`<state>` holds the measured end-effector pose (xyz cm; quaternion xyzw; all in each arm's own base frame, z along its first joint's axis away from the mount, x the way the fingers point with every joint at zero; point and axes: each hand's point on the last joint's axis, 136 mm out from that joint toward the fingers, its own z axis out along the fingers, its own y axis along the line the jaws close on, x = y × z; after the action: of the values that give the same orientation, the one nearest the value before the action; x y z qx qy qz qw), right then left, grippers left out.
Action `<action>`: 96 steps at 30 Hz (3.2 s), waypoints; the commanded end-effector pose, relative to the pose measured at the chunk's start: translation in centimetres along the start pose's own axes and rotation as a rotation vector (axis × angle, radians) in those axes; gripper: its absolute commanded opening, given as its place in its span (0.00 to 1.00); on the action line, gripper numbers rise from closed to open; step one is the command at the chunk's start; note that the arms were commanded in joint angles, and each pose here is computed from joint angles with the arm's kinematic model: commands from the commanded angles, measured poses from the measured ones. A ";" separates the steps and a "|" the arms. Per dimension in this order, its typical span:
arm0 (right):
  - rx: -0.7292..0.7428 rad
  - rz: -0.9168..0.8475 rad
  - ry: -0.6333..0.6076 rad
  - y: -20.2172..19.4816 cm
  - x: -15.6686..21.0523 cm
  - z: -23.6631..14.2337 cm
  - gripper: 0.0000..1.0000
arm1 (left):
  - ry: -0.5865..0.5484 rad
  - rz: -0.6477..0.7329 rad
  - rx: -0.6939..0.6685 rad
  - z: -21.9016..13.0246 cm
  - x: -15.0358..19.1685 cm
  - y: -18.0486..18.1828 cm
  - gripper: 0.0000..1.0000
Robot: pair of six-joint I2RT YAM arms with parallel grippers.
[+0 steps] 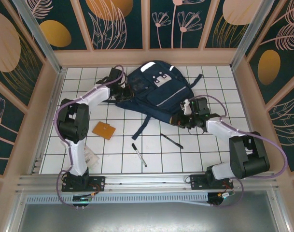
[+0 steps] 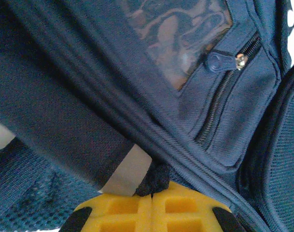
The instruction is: Pack the student bag
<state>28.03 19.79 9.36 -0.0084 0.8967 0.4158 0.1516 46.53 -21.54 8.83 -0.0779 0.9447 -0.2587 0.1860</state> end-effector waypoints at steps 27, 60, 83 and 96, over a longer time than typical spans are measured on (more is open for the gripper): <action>-0.211 -0.127 0.038 8.1 0.9 6.1 0.00 | -0.143 -0.228 -0.053 0.4 7.6 -4.2 0.65; -0.215 -0.056 0.061 6.4 -1.8 3.7 0.00 | -0.016 -0.253 0.125 -2.1 8.7 -6.9 0.61; -0.244 -0.163 0.132 11.6 0.7 8.9 0.00 | -0.030 -0.397 -0.068 1.2 11.3 -3.0 0.51; -0.047 0.004 0.138 4.0 1.3 6.3 0.00 | -0.167 -0.090 -0.243 -3.0 3.6 2.3 0.00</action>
<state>28.31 30.22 8.10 -0.0655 0.8899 0.4413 0.0955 39.63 -24.88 7.29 -0.2001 0.9369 -0.2267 0.1754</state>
